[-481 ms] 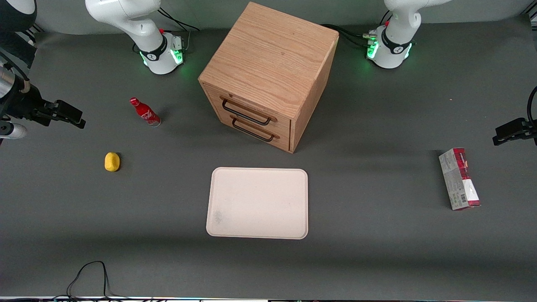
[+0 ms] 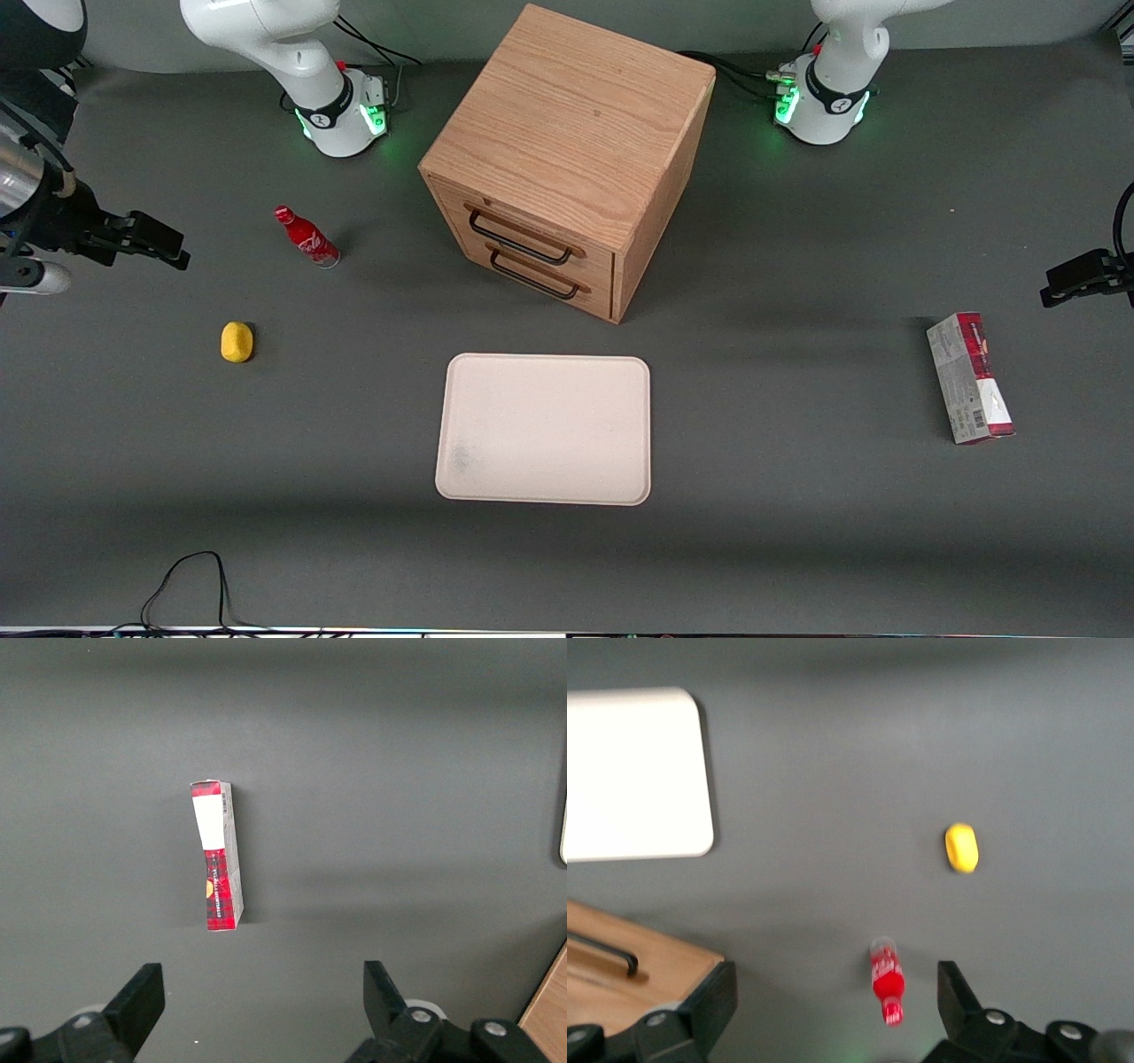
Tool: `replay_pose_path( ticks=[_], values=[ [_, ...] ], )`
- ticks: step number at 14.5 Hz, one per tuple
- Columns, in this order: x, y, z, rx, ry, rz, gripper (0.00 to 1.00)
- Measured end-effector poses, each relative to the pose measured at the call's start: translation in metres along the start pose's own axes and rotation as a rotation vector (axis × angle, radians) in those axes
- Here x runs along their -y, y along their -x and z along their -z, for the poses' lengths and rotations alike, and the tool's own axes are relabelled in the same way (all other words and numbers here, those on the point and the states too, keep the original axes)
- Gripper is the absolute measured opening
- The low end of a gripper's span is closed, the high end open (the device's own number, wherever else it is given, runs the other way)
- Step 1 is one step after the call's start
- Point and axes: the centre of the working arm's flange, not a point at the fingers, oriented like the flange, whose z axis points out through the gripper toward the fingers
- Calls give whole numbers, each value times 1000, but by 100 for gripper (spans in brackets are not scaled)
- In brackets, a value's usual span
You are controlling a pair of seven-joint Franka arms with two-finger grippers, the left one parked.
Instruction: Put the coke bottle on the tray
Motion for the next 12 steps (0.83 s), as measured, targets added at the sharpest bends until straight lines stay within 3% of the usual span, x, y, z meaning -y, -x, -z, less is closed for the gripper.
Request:
replay_pose_path(
  ticks=[2, 4, 12],
  values=[
    [-4, 6, -26, 51, 5, -1, 100],
    [-15, 22, -55, 58, -5, -1, 100],
    [-36, 130, -210, -18, -15, 52, 100]
  ],
)
